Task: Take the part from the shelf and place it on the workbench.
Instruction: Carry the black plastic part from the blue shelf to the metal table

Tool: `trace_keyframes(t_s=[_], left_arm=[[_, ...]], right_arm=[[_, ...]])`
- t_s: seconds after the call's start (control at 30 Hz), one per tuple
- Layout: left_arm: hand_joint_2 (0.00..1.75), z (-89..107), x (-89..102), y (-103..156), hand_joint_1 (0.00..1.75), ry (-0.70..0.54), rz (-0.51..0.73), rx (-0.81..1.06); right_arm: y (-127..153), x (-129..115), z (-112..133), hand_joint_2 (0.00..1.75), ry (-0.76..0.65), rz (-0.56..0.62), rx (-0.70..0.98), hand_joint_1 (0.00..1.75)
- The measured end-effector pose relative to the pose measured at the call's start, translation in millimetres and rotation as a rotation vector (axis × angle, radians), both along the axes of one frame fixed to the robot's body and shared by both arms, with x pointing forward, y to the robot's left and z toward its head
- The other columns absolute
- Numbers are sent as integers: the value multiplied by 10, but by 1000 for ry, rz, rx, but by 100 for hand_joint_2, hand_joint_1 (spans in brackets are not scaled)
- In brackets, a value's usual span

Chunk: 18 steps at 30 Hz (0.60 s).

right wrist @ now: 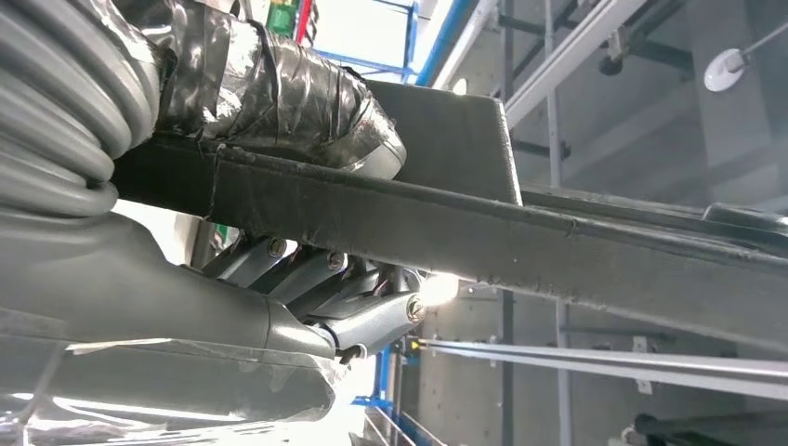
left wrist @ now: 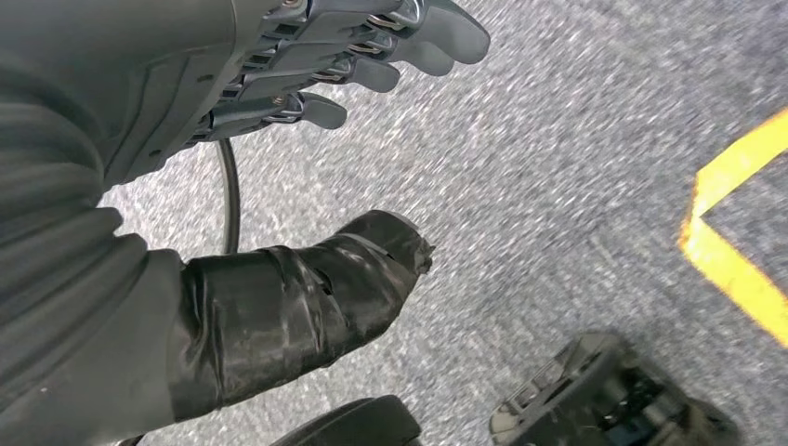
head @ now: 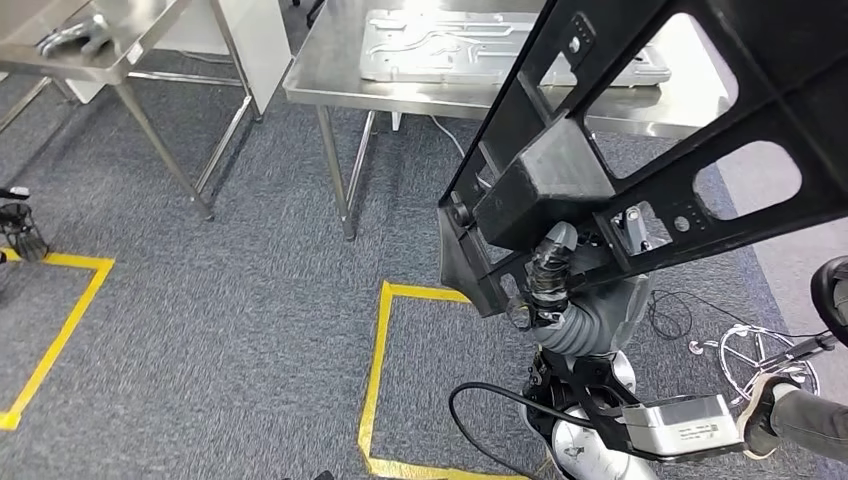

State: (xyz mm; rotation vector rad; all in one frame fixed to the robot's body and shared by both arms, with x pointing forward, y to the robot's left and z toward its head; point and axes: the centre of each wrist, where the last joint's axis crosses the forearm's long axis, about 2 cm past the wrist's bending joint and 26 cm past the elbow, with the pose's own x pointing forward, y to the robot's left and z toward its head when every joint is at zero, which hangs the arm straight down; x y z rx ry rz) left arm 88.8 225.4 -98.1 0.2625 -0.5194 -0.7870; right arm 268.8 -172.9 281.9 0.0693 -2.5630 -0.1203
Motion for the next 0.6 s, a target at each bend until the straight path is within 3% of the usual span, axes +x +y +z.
trace_keyframes(t_s=[0.6], left_arm=[[175, 0, 9, 11, 0, 1, 6, 0]], right_arm=[[8, 21, 29, 175, -3, 19, 20, 175]])
